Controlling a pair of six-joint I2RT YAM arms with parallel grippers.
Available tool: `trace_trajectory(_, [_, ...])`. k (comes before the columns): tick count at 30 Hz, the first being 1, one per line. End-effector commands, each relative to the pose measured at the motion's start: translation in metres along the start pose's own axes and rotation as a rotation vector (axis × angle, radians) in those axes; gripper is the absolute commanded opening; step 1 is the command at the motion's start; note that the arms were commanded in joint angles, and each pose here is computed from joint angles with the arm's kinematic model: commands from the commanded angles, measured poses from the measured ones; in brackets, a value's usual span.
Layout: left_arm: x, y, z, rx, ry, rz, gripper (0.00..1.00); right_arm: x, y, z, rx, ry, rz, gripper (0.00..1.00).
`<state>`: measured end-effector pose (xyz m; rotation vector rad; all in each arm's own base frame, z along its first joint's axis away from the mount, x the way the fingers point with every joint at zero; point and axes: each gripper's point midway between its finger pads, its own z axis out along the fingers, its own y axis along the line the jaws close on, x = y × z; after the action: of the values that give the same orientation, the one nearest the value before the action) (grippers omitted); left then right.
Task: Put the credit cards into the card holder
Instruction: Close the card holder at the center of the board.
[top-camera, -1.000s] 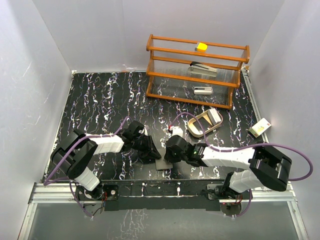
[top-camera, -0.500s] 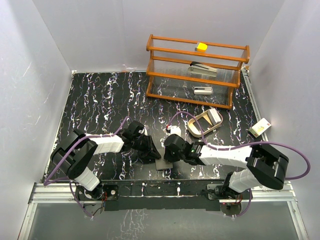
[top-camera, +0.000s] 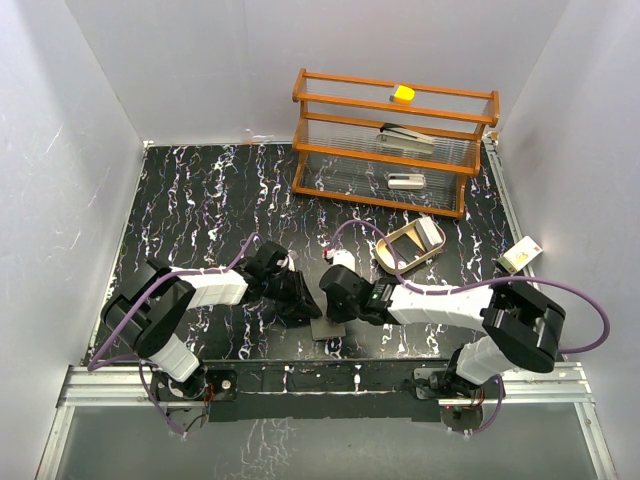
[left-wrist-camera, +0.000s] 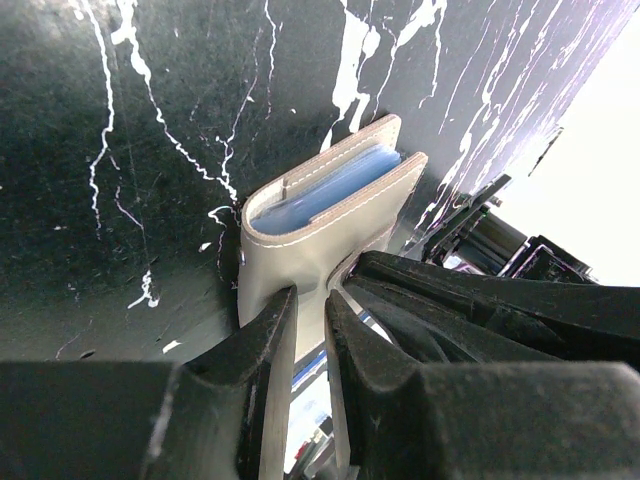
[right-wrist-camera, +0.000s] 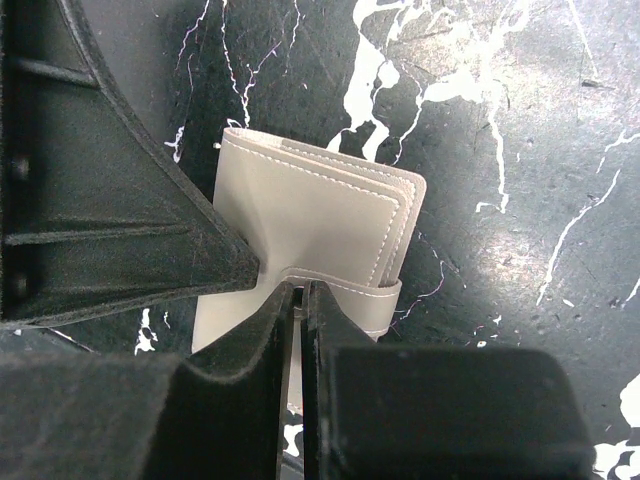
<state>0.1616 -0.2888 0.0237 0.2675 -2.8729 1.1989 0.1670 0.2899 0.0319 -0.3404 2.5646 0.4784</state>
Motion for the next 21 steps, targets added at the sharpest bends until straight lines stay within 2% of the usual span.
trace_trajectory(1, [0.012,0.054,0.009,-0.195,0.005,-0.037,0.18,0.054,-0.025,0.024,0.093,0.156,-0.052,0.02])
trace_trajectory(7, [0.002,0.043,-0.001,-0.198,-0.048,-0.006,0.18,0.021,-0.009,0.012,0.059,0.062,-0.063,0.05])
trace_trajectory(14, [-0.022,0.003,-0.038,-0.193,-0.195,0.089,0.30,-0.066,0.025,-0.050,-0.033,-0.226,-0.020,0.13])
trace_trajectory(21, [-0.045,-0.062,-0.126,-0.157,-0.454,0.245,0.52,-0.138,0.026,-0.155,-0.073,-0.504,0.054,0.38])
